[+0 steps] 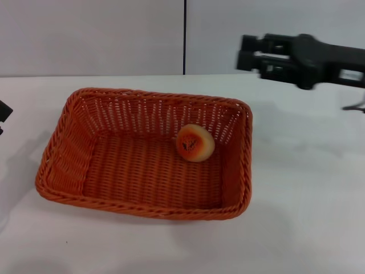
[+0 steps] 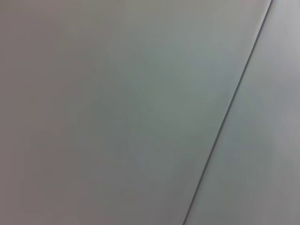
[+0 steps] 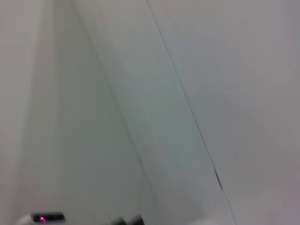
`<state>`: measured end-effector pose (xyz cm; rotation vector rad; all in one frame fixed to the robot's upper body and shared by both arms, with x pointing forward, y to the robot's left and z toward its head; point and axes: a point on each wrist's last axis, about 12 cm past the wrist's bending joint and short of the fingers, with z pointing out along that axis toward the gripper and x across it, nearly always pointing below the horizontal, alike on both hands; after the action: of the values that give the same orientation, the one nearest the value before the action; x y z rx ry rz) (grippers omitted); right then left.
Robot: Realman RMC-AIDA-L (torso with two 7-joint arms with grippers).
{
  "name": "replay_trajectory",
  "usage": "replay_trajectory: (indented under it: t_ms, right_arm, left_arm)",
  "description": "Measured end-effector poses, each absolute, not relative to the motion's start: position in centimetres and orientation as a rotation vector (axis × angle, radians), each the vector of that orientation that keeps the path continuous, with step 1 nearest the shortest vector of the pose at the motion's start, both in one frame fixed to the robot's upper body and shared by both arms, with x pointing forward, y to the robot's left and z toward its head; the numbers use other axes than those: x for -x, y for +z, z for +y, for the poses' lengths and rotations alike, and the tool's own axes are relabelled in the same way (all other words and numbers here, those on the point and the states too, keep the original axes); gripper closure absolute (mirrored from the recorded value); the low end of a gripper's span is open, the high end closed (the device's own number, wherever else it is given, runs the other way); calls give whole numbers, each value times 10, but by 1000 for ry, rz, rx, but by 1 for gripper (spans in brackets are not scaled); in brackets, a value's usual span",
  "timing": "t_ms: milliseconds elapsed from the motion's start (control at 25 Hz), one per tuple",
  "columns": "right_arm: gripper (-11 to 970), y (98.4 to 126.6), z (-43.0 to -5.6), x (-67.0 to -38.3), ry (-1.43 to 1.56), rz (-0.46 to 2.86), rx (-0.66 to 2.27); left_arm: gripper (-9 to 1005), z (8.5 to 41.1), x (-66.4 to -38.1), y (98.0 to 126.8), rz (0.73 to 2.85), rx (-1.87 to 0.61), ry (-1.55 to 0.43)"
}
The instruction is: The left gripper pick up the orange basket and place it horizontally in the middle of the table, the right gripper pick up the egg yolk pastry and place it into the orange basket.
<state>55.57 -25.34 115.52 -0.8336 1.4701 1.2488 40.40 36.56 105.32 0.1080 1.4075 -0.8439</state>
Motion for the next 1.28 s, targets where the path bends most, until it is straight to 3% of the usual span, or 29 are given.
replay_trajectory:
  t_ms: [80, 200, 400, 600, 680, 920, 1280]
  right_arm:
    - [392, 1152, -260, -547, 1232, 1417, 831]
    - [392, 1128, -290, -507, 1089, 1199, 701]
    - [392, 1095, -312, -470, 753, 1056, 514]
    - [392, 1077, -323, -453, 479, 1015, 336]
    - [392, 1074, -326, -450, 389, 1005, 279]
    - [392, 1070, -334, -455, 292, 1032, 208]
    - [392, 1071, -334, -467, 266, 1054, 201]
  left_arm:
    - [334, 364, -404, 1053, 1405, -111, -843]
    - [334, 364, -402, 1052, 1404, -114, -840]
    - [334, 363, -401, 1052, 1394, -123, -827]
    - [334, 361, -397, 1049, 1361, -125, -755]
    - [334, 361, -397, 1049, 1361, -125, -755]
    - [333, 367, -386, 1036, 1319, -42, -468]
    - [333, 368, -366, 1021, 1366, 61, -367]
